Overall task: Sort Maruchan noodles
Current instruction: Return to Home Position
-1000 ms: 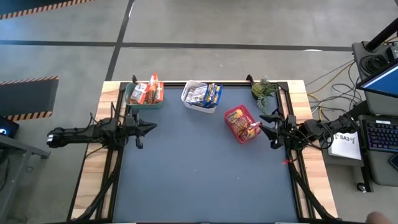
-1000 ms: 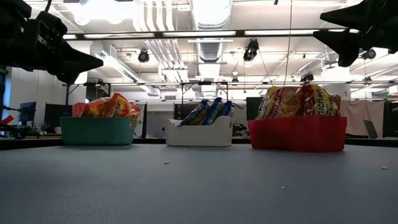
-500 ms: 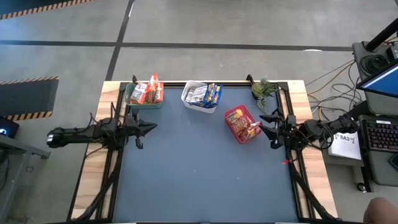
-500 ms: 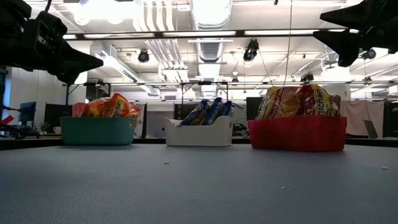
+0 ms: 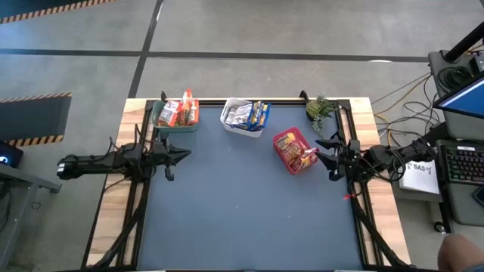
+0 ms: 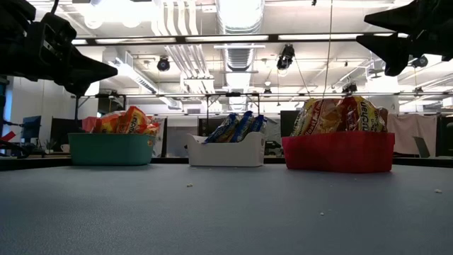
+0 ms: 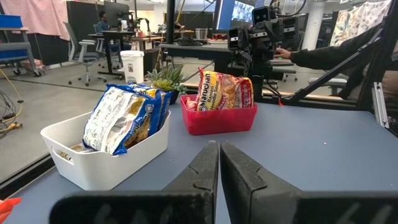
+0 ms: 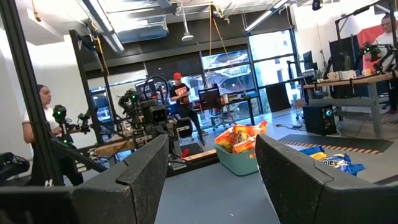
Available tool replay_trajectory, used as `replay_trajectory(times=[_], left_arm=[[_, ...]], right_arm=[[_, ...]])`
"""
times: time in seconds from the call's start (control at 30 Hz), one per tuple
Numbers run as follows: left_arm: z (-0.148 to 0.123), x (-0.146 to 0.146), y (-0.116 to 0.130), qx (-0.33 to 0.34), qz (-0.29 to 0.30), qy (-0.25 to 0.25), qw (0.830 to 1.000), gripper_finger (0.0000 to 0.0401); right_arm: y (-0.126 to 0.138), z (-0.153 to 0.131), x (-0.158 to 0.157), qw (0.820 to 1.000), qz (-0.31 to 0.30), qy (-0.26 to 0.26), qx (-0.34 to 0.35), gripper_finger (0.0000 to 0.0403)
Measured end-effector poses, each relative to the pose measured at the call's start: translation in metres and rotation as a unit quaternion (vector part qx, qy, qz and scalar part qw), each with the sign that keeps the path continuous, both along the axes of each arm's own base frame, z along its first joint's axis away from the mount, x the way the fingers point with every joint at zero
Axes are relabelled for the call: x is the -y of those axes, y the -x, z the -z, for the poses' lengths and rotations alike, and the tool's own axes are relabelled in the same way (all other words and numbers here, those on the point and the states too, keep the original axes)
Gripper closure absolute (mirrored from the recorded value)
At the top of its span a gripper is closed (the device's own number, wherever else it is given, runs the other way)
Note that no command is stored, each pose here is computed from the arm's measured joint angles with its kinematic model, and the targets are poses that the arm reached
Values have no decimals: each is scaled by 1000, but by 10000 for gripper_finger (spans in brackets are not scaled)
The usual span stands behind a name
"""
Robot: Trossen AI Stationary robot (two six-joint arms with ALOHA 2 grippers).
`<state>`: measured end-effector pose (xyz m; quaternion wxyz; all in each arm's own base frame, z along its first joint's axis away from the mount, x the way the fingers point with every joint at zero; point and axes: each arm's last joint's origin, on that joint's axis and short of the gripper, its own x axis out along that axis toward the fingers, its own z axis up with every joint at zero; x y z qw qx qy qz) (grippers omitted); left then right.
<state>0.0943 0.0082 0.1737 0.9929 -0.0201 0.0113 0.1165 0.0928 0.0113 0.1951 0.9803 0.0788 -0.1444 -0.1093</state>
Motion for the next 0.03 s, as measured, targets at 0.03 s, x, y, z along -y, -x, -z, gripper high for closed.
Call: replay_trajectory(times=[0.03], left_arm=[[0,0,0,0,0,0,1000,401]], right_arm=[[0,0,0,1000,0,0,0,174]])
